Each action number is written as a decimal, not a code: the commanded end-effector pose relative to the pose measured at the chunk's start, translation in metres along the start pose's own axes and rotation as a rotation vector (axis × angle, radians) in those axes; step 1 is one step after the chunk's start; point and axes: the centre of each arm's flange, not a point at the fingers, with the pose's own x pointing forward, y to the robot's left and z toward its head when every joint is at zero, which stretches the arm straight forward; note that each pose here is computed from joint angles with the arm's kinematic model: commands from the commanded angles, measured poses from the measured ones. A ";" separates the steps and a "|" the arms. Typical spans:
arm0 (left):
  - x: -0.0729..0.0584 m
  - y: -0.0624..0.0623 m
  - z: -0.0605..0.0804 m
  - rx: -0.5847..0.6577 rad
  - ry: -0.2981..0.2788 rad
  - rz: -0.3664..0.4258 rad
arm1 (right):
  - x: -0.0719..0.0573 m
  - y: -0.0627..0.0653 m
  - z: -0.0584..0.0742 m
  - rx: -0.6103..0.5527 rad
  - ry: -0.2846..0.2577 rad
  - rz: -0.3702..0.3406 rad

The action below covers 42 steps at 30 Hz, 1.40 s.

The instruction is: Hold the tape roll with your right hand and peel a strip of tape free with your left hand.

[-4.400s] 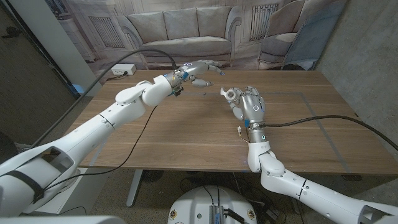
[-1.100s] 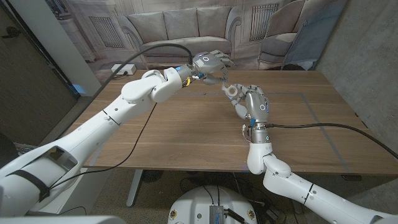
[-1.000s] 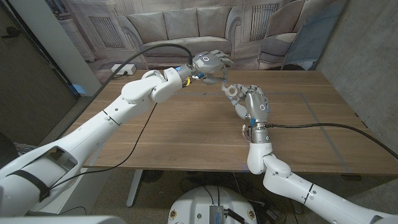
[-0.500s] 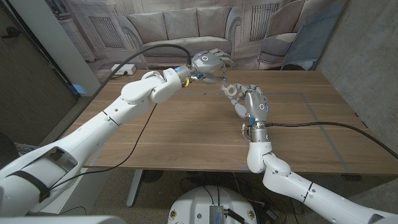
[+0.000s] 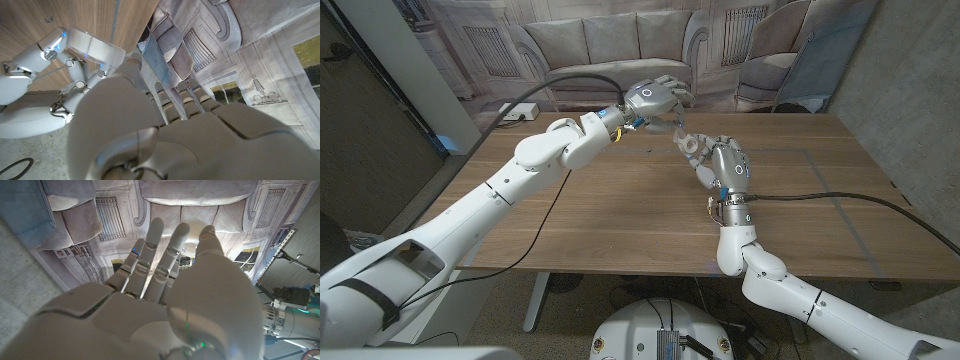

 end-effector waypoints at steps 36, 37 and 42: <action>-0.015 0.009 -0.004 0.040 0.080 0.135 | -0.001 -0.002 -0.004 0.026 0.034 0.009; -0.014 0.010 -0.004 0.041 0.084 0.130 | 0.000 -0.001 -0.004 0.023 0.036 0.006; -0.016 0.012 -0.006 0.020 0.087 0.175 | -0.001 -0.001 -0.004 0.025 0.036 0.009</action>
